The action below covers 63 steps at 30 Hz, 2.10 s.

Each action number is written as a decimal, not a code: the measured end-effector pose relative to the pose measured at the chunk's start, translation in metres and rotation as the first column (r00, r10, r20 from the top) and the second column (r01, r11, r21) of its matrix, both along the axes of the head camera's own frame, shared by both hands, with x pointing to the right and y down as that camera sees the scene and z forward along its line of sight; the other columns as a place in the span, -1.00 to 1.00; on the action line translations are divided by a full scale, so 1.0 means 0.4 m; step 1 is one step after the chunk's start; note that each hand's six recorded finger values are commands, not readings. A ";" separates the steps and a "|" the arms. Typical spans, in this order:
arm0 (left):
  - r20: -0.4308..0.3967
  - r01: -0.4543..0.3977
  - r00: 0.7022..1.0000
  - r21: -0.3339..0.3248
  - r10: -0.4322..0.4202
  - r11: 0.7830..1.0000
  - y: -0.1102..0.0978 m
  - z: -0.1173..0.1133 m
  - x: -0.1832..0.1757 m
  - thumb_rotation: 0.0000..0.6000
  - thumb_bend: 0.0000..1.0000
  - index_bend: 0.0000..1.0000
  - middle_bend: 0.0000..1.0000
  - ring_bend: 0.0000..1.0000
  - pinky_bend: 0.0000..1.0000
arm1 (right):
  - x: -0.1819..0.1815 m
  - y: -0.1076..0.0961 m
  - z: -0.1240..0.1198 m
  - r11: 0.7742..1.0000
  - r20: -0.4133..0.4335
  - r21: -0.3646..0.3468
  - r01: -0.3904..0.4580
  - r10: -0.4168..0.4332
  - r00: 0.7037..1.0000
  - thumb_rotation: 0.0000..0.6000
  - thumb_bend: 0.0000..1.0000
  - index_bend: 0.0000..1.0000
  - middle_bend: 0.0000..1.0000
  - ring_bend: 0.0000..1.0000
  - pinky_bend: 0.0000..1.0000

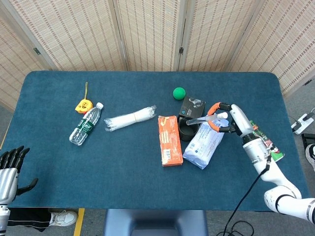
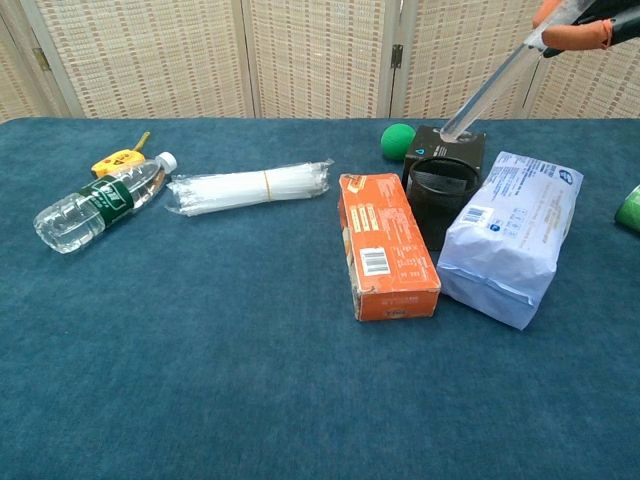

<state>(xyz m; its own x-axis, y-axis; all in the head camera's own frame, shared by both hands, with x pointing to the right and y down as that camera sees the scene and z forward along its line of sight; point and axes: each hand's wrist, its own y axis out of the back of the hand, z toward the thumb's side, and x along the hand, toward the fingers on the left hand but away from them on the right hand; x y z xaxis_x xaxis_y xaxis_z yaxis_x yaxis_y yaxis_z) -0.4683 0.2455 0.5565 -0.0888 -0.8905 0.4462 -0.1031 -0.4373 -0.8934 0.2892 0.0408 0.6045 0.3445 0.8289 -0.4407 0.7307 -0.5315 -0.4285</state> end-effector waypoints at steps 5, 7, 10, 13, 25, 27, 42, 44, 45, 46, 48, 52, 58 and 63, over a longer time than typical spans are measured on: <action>0.004 -0.001 1.000 0.001 0.001 1.000 0.000 -0.003 -0.002 1.00 -0.48 -0.75 -0.81 -0.87 -0.85 | -0.008 -0.004 0.022 1.000 -0.042 -0.016 0.020 -0.021 0.999 1.00 -0.13 0.42 0.01 -0.40 -0.54; 0.004 0.002 1.000 0.001 -0.002 1.000 0.000 -0.004 -0.003 1.00 -0.48 -0.75 -0.81 -0.87 -0.86 | -0.014 -0.007 0.033 0.999 -0.090 -0.012 0.045 -0.046 0.995 1.00 -0.13 0.42 0.01 -0.40 -0.54; 0.005 0.006 1.000 0.000 -0.006 1.000 0.002 -0.004 -0.005 1.00 -0.48 -0.75 -0.81 -0.87 -0.86 | -0.032 -0.013 0.058 0.996 -0.151 -0.025 0.080 -0.083 0.985 1.00 -0.13 0.42 0.01 -0.40 -0.54; 0.005 0.003 1.000 -0.004 -0.003 1.000 0.003 -0.002 -0.004 1.00 -0.48 -0.75 -0.81 -0.87 -0.85 | -0.049 -0.015 0.079 0.995 -0.163 -0.045 0.093 -0.099 0.982 1.00 -0.13 0.42 0.01 -0.40 -0.54; 0.004 0.010 1.000 -0.009 -0.010 1.000 0.009 0.003 -0.008 1.00 -0.49 -0.75 -0.81 -0.87 -0.85 | -0.093 -0.003 0.167 0.988 -0.220 -0.075 0.135 -0.148 0.964 1.00 -0.13 0.42 -0.09 -0.46 -0.54; 0.004 0.010 1.000 -0.010 -0.010 1.000 0.011 0.003 -0.009 1.00 -0.49 -0.75 -0.81 -0.87 -0.85 | -0.099 0.001 0.183 0.986 -0.235 -0.079 0.144 -0.158 0.959 1.00 -0.13 0.42 -0.11 -0.49 -0.54; 0.000 0.013 1.000 -0.009 -0.013 1.000 0.014 0.003 -0.012 1.00 -0.48 -0.75 -0.81 -0.87 -0.85 | -0.079 0.028 0.222 0.974 -0.314 -0.116 0.193 -0.220 0.923 1.00 -0.50 -0.86 -0.73 -0.93 -0.69; -0.001 0.013 1.000 -0.008 -0.013 1.000 0.013 0.004 -0.011 1.00 -0.48 -0.75 -0.81 -0.87 -0.86 | -0.068 0.030 0.211 0.973 -0.323 -0.116 0.198 -0.225 0.919 1.00 -0.63 -0.98 -0.79 -0.97 -0.71; -0.002 0.012 1.000 -0.008 -0.012 1.000 0.013 0.004 -0.010 1.00 -0.48 -0.75 -0.81 -0.87 -0.86 | -0.063 0.031 0.206 0.974 -0.325 -0.116 0.197 -0.224 0.919 1.00 -0.67 -0.99 -0.81 -0.98 -0.71; -0.002 0.013 1.000 -0.008 -0.013 1.000 0.013 0.004 -0.010 1.00 -0.48 -0.75 -0.81 -0.87 -0.85 | -0.058 0.032 0.201 0.974 -0.327 -0.115 0.196 -0.223 0.918 1.00 -0.71 -1.00 -0.83 -0.99 -0.71; -0.003 0.012 1.000 -0.008 -0.012 1.000 0.012 0.005 -0.010 1.00 -0.48 -0.75 -0.81 -0.87 -0.86 | -0.049 0.034 0.193 0.974 -0.328 -0.114 0.193 -0.221 0.918 1.00 -0.81 -1.00 -0.87 -1.00 -0.72; -0.005 0.007 1.000 -0.004 -0.007 1.000 0.009 0.004 -0.006 1.00 -0.48 -0.75 -0.81 -0.87 -0.86 | -0.027 0.034 0.169 0.978 -0.333 -0.099 0.183 -0.206 0.920 1.00 -0.88 -1.00 -0.89 -1.00 -0.73; -0.009 0.006 1.000 0.006 -0.006 1.000 -0.001 0.001 -0.003 1.00 -0.48 -0.75 -0.81 -0.87 -0.85 | 0.060 0.046 0.075 0.989 -0.390 0.022 0.150 -0.129 0.911 1.00 -0.45 -0.77 -0.60 -0.89 -0.72; -0.007 0.000 1.000 0.005 0.000 1.000 -0.006 0.004 0.003 1.00 -0.48 -0.75 -0.81 -0.87 -0.86 | 0.151 0.095 -0.013 0.978 -0.496 0.160 0.131 -0.035 0.868 1.00 -0.38 -0.52 -0.41 -0.71 -0.65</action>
<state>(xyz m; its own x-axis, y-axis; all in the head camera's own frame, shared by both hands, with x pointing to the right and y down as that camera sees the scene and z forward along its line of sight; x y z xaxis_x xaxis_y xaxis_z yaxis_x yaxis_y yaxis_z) -0.4673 0.2429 0.5579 -0.0854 -0.8927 0.4425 -0.1090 -0.4330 -0.8948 0.3497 0.0787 0.5993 0.1958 0.8888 -0.4143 0.3589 -0.4581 -0.8132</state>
